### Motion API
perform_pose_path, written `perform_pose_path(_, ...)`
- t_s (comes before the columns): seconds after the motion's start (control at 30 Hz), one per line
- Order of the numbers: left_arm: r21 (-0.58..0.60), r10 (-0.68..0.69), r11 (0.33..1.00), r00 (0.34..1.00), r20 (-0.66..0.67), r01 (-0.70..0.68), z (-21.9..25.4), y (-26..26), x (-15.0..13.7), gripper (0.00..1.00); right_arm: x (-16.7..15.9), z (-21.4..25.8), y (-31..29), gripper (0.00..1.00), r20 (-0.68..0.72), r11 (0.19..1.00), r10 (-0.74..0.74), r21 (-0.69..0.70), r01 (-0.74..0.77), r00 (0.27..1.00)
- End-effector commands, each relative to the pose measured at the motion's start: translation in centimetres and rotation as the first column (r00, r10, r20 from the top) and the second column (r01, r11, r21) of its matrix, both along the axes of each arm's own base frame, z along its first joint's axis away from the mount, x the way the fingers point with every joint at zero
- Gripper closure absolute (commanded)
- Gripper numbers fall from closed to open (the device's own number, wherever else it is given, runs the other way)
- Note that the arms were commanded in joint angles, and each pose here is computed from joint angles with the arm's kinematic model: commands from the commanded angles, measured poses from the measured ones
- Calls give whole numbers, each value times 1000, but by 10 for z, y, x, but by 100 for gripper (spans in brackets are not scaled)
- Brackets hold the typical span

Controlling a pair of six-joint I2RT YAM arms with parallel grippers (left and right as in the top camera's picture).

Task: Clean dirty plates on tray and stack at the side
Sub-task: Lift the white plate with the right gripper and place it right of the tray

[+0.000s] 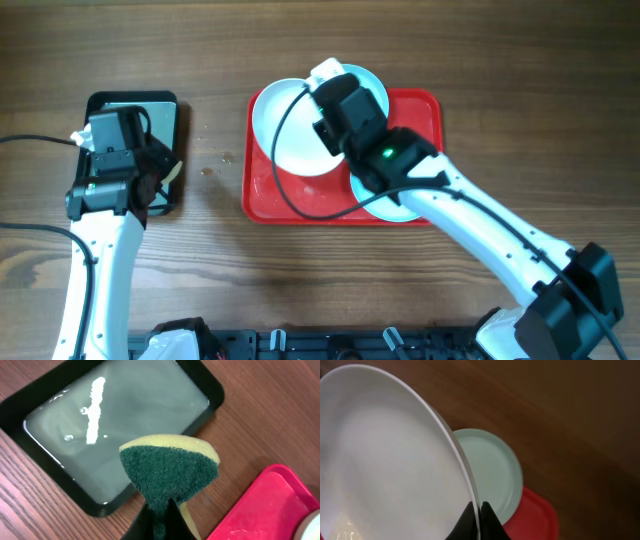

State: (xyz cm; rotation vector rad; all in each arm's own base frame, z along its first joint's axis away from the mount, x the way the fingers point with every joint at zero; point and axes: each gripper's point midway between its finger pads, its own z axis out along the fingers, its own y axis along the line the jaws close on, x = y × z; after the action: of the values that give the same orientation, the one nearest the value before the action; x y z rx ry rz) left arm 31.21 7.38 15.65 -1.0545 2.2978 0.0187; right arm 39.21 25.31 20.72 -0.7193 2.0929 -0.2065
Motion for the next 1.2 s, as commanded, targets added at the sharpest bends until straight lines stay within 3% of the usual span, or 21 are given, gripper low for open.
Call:
perform_pose_path(0.0, 2, -26, 1000, 999, -21, 26, -5, 3, 1, 96, 5, 45, -6, 96, 207, 961, 30, -276, 29, 978)
perform_pose_path(0.2, -24, -48, 999, 999, -20, 48, -7, -3, 2, 96, -13, 84, 31, 96, 307, 796, 281, -604, -42, 909)
perform_pose_path(0.47, -24, -48, 999, 999, -20, 47, -7, -3, 2, 96, -30, 130, 56, 96, 407, 704, 375, -710, 30, 833)
perform_pose_path(0.6, -24, -48, 999, 999, -20, 47, -7, -3, 2, 96, -32, 139, 58, 95, 450, 735, 351, -676, 56, 821)
perform_pose_path(0.7, -24, -48, 999, 999, -19, 47, -7, -3, 3, 96, -25, 122, 49, 96, 476, 873, 205, -484, 60, 855)
perform_pose_path(0.73, -24, -48, 999, 999, -20, 48, -7, -3, 2, 96, -20, 100, 44, 96, 428, 913, 161, -406, 30, 889)
perform_pose_path(0.77, -24, -48, 999, 999, -20, 48, -7, -3, 2, 96, -21, 54, 50, 96, 261, 949, 207, -289, -128, 943)
perform_pose_path(0.8, -24, -48, 999, 999, -20, 48, -7, -3, 2, 96, -28, 24, 59, 95, 116, 950, 284, -172, -262, 952)
perform_pose_path(0.83, -24, -48, 999, 999, -20, 48, -7, -3, 2, 96, -44, -6, 71, 96, -63, 904, 427, 19, -427, 902)
perform_pose_path(0.87, -24, -48, 999, 999, -20, 47, -7, -3, 2, 96, -47, -12, 70, 96, -115, 883, 469, 91, -461, 876)
perform_pose_path(0.9, -24, -48, 999, 999, -20, 47, -7, -3, 2, 96, -39, -16, 55, 96, -165, 897, 431, 189, -400, 887)
perform_pose_path(1.0, -24, -48, 999, 999, -20, 48, -7, -3, 2, 96, 14, -15, -17, 96, -233, 933, 117, 359, -26, 965)
perform_pose_path(1.07, -24, -48, 999, 999, -20, 47, -7, -3, 2, 96, 44, -17, -84, 96, -285, 884, -76, 424, 197, 956)
perform_pose_path(1.17, -24, -48, 999, 999, -21, 47, -7, -3, 2, 96, 62, -27, -193, 96, -384, 770, -200, 507, 386, 902)
